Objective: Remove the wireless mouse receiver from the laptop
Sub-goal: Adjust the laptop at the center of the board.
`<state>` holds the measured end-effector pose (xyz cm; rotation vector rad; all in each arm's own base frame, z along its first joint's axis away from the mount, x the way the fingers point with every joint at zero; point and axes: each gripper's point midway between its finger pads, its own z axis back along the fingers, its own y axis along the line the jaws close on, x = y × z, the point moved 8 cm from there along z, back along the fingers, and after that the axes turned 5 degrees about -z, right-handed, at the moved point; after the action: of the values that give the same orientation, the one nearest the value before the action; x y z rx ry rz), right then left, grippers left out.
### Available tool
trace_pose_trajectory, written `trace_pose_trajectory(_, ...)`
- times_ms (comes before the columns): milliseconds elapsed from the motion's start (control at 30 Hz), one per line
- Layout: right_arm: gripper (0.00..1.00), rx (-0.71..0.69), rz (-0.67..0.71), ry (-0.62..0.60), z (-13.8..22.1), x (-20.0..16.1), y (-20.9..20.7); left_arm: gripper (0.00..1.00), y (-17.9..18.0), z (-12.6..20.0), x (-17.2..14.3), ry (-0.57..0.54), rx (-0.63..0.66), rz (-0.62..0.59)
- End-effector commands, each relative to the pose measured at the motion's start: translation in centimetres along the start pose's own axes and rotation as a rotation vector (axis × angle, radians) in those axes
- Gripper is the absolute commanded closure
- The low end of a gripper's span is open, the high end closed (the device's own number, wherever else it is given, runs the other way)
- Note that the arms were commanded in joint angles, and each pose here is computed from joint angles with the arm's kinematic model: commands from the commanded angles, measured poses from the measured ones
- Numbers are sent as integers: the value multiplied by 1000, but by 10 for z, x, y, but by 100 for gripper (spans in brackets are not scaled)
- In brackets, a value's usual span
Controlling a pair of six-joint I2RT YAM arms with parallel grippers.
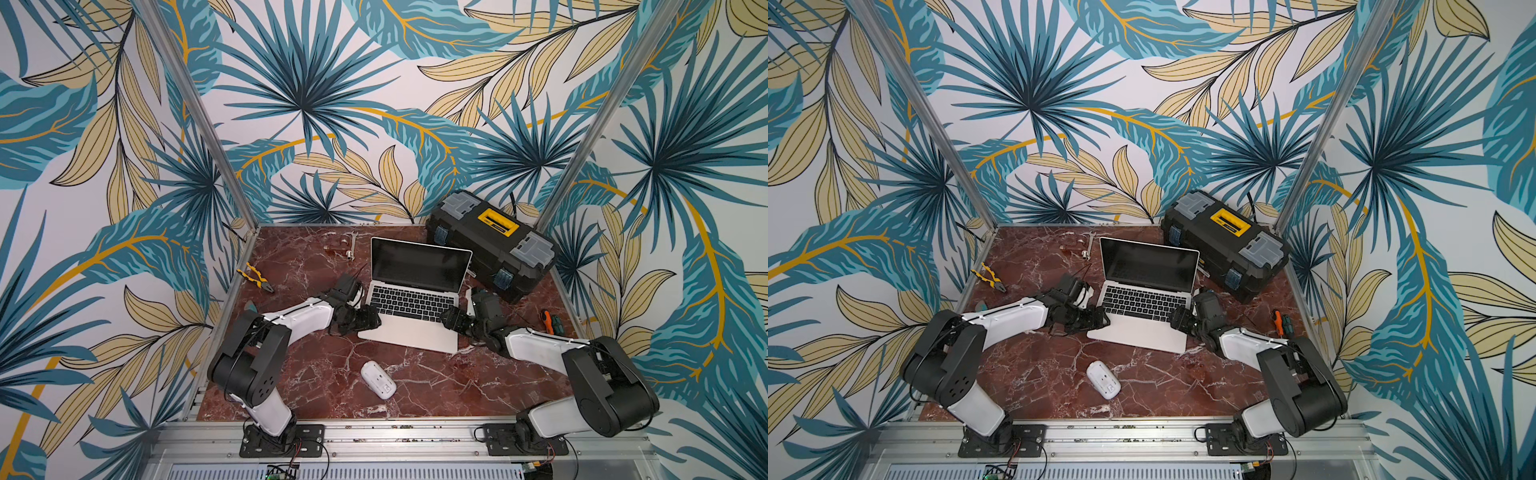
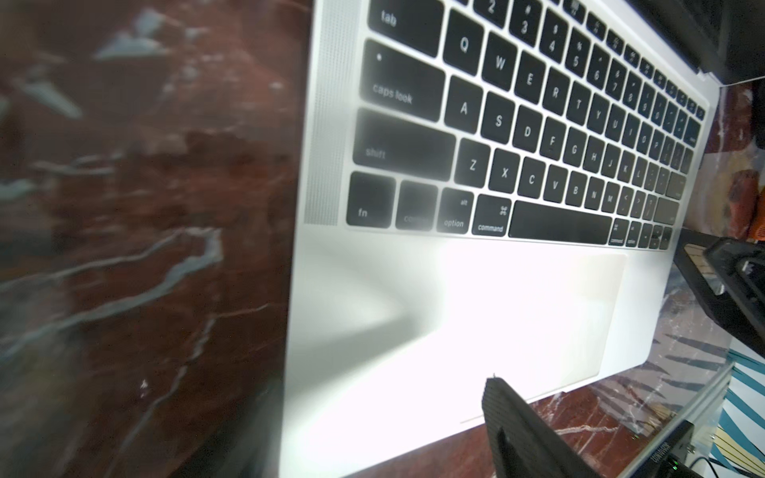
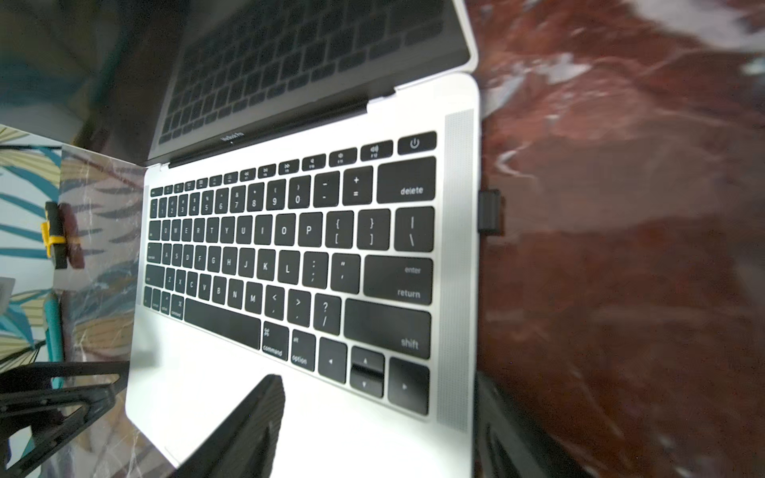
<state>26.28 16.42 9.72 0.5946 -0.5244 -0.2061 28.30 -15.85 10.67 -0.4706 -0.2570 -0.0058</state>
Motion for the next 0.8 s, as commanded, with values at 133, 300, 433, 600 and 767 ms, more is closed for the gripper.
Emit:
trace_pose_trajectory(133, 24, 220, 112, 205, -20, -34, 65, 18, 32, 23, -37, 54, 135, 96)
trace_pose_trajectory(300, 24, 230, 104, 211, -23, -41, 73, 17, 45, 28, -39, 57, 196, 122)
trace_pose_trajectory(433, 23, 204, 128, 192, -19, -41, 69, 16, 49, 31, -37, 53, 236, 125)
trace_pose_trajectory(600, 17, 71, 244, 116, -10, -28, 59, 11, 51, 45, -27, 20, 305, 122)
trace_pose_trajectory(767, 16, 62, 393, 58, 10, -8, 62, 10, 51, 56, -21, 3, 334, 122)
